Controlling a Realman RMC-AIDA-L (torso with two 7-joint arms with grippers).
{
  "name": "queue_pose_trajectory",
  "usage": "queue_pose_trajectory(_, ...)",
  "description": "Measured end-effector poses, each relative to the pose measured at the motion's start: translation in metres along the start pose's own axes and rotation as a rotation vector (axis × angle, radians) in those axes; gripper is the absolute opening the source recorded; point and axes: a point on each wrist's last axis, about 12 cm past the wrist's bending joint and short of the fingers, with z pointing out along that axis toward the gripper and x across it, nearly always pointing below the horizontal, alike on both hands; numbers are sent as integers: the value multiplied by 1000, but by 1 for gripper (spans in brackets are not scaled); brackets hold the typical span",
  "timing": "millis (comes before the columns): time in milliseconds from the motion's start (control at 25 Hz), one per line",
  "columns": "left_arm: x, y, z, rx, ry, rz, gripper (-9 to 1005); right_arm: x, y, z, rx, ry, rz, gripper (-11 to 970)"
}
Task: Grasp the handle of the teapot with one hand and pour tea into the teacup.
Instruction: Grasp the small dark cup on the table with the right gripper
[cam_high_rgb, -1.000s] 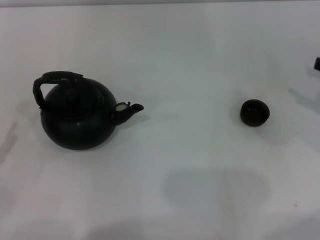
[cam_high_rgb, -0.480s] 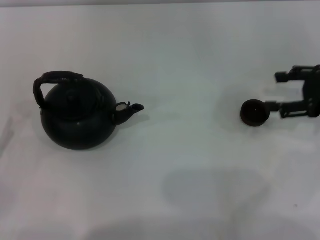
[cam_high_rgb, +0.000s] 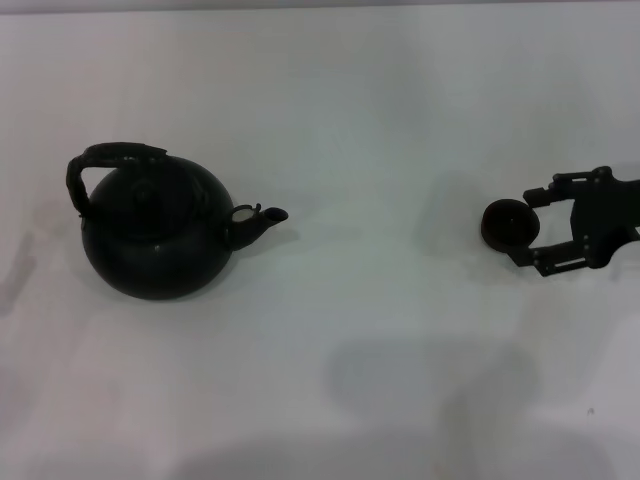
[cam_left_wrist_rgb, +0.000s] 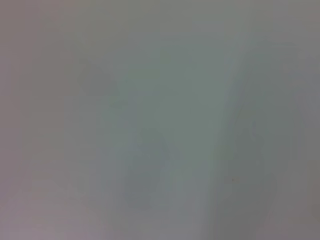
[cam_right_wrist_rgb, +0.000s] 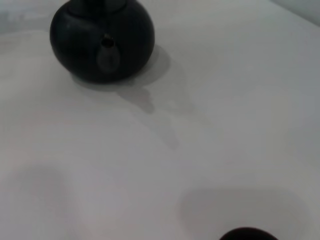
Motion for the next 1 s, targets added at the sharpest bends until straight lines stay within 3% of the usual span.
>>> queue_pose_trajectory(400, 1, -2, 3, 6, -4, -5, 786, -4, -6, 4, 43, 11, -32, 864)
queue_pose_trajectory(1000, -1, -3, 14, 28, -19, -4, 785, -11, -5, 14, 8, 33, -45, 862)
